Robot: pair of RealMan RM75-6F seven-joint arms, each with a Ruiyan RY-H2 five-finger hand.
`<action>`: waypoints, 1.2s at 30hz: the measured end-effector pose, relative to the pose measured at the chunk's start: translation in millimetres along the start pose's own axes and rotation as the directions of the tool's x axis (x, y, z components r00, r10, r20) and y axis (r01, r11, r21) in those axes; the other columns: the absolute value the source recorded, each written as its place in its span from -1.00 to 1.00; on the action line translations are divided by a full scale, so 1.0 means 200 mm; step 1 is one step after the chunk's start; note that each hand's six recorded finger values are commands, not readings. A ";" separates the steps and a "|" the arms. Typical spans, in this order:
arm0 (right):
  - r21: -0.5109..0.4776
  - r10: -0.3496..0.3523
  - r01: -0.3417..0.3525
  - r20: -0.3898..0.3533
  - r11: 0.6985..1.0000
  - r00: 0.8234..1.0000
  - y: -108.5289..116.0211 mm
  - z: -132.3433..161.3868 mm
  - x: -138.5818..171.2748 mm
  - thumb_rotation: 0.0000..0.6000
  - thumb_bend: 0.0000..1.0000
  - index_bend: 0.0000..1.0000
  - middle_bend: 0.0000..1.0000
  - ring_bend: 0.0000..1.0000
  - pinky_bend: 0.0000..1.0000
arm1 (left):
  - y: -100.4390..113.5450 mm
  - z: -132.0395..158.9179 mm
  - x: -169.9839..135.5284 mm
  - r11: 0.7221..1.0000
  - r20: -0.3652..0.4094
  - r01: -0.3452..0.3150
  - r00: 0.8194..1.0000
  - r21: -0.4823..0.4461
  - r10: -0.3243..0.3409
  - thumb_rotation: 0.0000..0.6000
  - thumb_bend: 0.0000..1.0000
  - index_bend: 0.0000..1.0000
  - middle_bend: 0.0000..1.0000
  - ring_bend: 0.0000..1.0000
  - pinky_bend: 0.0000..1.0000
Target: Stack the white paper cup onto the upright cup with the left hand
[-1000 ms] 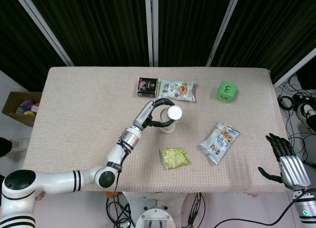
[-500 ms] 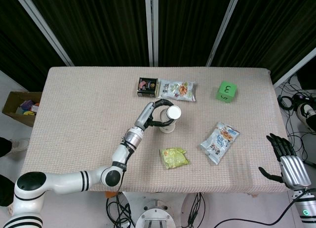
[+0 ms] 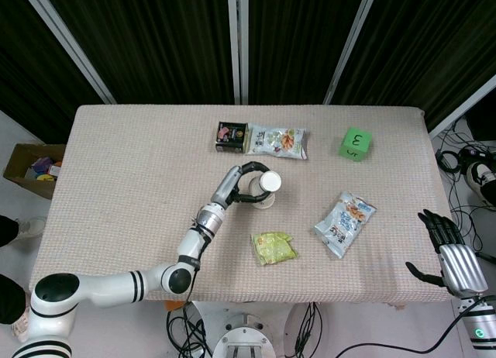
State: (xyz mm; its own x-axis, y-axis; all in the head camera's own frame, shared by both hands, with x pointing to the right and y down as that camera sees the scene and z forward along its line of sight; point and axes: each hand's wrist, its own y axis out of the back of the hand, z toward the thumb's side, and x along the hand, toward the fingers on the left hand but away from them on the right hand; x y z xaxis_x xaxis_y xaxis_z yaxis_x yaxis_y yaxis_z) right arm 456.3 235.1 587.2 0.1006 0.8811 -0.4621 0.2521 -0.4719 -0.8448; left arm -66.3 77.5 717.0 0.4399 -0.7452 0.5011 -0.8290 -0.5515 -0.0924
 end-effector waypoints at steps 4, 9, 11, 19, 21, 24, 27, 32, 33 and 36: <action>0.000 0.000 0.000 -0.004 1.000 1.000 0.00 0.00 0.00 1.00 -0.69 -1.00 -0.92 -1.00 -1.00 | -0.01 -0.04 -0.02 0.995 -0.001 0.011 1.000 0.099 -0.011 1.00 -0.48 -0.48 -0.64 -0.78 -0.73; -0.002 -0.005 0.005 -0.006 1.000 1.000 0.00 0.01 0.00 1.00 -0.69 -1.00 -0.92 -1.00 -1.00 | 0.01 -0.06 -0.04 0.957 0.009 0.011 1.000 0.289 -0.014 1.00 -0.60 -0.56 -0.73 -0.81 -0.73; -0.004 -0.008 0.008 -0.006 1.000 1.000 0.01 0.00 0.00 1.00 -0.69 -1.00 -0.92 -1.00 -1.00 | 0.04 -0.04 -0.06 0.926 0.025 -0.009 1.000 0.378 0.000 1.00 -0.60 -0.56 -0.73 -0.81 -0.73; -0.006 -0.013 0.013 -0.010 1.000 1.000 0.02 0.00 0.00 1.00 -0.69 -1.00 -0.92 -1.00 -1.00 | 0.28 0.09 -0.20 0.750 0.150 -0.160 0.985 0.642 0.081 1.00 -0.62 -0.54 -0.73 -0.80 -0.73; 0.001 -0.013 0.013 -0.009 1.000 1.000 0.03 -0.01 0.00 1.00 -0.69 -1.00 -0.92 -1.00 -1.00 | 0.36 0.10 -0.24 0.694 0.159 -0.182 0.982 0.697 0.098 1.00 -0.62 -0.50 -0.72 -0.80 -0.73; 0.022 -0.011 0.011 -0.012 1.000 1.000 0.05 -0.01 -0.01 1.00 -0.70 -1.00 -0.92 -1.00 -1.00 | 0.55 0.13 -0.33 0.563 0.186 -0.248 0.968 0.788 0.167 1.00 -0.62 -0.47 -0.70 -0.80 -0.73; 0.035 -0.009 0.010 -0.024 0.999 1.000 0.08 -0.01 -0.04 1.00 -0.69 -1.00 -0.92 -1.00 -1.00 | 0.78 0.14 -0.47 0.398 0.224 -0.319 0.937 0.860 0.268 1.00 -0.62 -0.46 -0.69 -0.80 -0.73; 0.004 0.012 -0.012 -0.048 1.000 0.999 0.10 0.01 -0.10 1.00 -0.69 -1.00 -0.92 -1.00 -1.00 | 1.15 0.10 -0.84 0.163 0.248 -0.343 0.872 0.925 0.423 1.00 -0.62 -0.46 -0.69 -0.80 -0.73; -0.004 0.014 -0.014 -0.055 1.000 0.998 0.10 0.01 -0.12 1.00 -0.69 -1.00 -0.92 -1.00 -1.00 | 1.20 0.08 -0.91 0.139 0.242 -0.332 0.864 0.933 0.442 1.00 -0.62 -0.46 -0.69 -0.80 -0.74; -0.032 0.016 -0.019 -0.073 0.999 0.997 0.11 0.03 -0.15 1.00 -0.69 -1.00 -0.92 -1.00 -1.00 | 1.31 0.02 -1.15 0.100 0.210 -0.297 0.840 0.950 0.500 1.00 -0.62 -0.46 -0.69 -0.80 -0.75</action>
State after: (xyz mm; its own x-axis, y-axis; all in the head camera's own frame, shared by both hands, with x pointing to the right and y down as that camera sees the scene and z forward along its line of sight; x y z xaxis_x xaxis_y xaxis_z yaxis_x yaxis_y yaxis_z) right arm 452.8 197.6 580.5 0.1744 0.8732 -0.4551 0.2810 -0.4871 -0.8269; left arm -384.2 102.6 573.8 0.0277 -0.9806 0.1939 0.1141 -0.1896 -0.9752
